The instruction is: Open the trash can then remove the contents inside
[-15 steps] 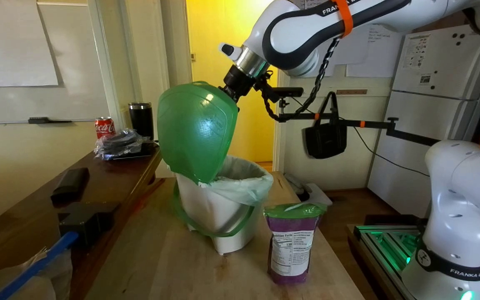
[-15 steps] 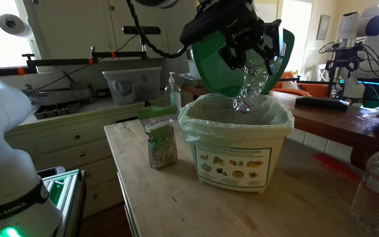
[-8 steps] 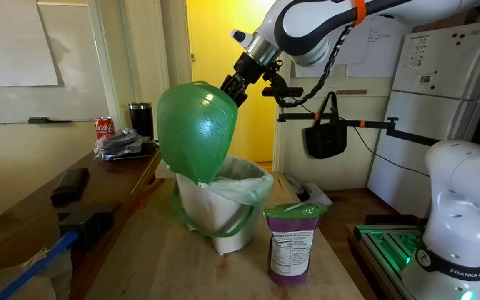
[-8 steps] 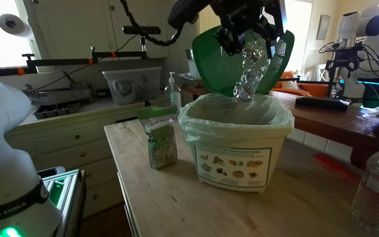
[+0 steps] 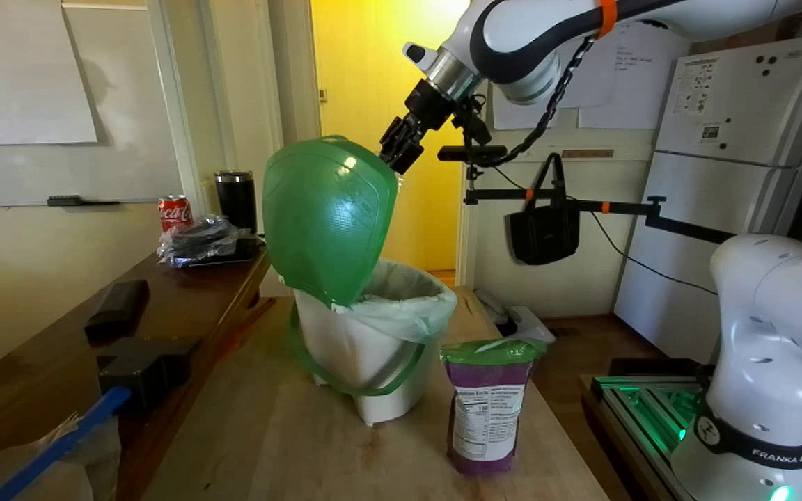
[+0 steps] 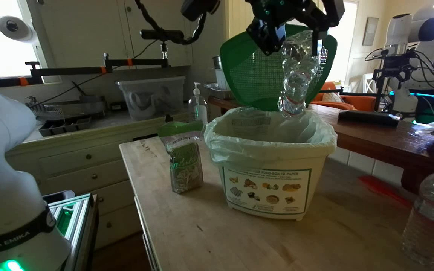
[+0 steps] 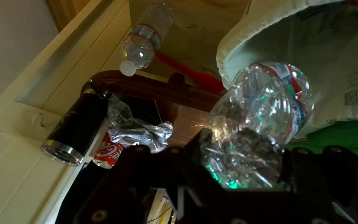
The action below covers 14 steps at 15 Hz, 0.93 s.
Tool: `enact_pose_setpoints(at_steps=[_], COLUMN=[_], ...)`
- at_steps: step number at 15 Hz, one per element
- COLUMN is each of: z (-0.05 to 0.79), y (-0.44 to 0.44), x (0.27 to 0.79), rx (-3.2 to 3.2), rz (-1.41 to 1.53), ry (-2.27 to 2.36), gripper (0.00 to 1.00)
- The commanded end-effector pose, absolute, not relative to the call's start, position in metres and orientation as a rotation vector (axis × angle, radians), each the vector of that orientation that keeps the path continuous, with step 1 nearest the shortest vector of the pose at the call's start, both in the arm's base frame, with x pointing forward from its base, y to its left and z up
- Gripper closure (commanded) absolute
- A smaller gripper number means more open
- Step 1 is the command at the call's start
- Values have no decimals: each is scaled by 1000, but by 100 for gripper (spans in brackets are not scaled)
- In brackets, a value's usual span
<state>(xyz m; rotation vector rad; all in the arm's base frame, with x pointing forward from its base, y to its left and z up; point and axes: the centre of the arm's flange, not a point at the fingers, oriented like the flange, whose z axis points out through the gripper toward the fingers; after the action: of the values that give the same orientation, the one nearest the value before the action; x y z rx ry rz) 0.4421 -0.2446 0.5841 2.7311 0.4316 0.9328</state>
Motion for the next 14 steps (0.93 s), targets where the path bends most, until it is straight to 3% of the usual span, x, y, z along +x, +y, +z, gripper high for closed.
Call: enact_pose_setpoints(at_steps=[1,14], z=[587,581], y=[-254,-315], x=[424,393], rx=[2762,2802], rz=[917,851], ry=[374,128], gripper=[71,72])
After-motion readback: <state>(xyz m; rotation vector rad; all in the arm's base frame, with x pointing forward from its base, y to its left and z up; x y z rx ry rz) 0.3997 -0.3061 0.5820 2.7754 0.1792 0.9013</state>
